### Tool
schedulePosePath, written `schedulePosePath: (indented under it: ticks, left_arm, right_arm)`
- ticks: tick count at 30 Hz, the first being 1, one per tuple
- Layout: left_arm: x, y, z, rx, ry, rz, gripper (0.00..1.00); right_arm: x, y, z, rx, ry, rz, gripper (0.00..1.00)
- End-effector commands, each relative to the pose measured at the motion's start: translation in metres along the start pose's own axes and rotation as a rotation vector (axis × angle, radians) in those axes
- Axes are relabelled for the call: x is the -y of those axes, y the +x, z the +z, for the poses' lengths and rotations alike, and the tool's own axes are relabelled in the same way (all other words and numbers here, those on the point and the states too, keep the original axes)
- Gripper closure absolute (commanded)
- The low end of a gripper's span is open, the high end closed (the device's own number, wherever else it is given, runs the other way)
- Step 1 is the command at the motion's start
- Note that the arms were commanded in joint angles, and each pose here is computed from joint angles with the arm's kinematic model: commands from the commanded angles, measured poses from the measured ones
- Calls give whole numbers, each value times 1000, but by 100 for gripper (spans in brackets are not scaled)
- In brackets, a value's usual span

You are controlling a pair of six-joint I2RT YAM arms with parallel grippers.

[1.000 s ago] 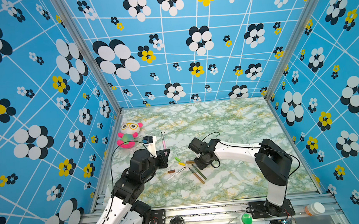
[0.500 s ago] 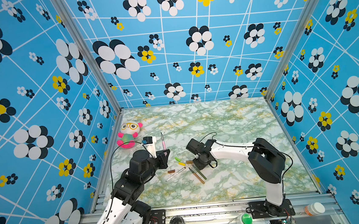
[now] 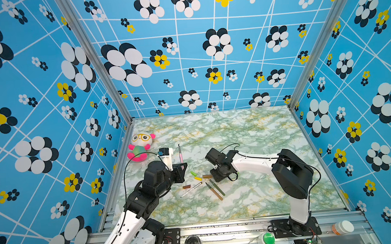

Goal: Insert the pens into the pen caps
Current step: 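Close the right gripper on the pink cap and lift it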

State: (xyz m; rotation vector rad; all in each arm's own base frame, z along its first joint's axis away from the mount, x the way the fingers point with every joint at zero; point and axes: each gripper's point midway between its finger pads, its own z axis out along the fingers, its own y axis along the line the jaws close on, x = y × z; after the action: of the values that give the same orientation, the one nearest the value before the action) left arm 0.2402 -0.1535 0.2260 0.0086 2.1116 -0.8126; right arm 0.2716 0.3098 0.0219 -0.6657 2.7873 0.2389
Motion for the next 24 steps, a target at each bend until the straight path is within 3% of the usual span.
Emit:
schedulePosePath:
  ticks: [1, 10, 24]
  left_arm:
    - [15, -11, -1, 13, 65, -3, 100]
    - [20, -2, 5, -29, 104, -10, 100]
    - [53, 22, 23, -156, 246, 24, 100]
  right_arm:
    - [2, 5, -3, -8, -67, 91, 84]
    - [6, -8, -27, 63, -140, 187, 87]
    - [28, -71, -149, 420, -334, 446, 94]
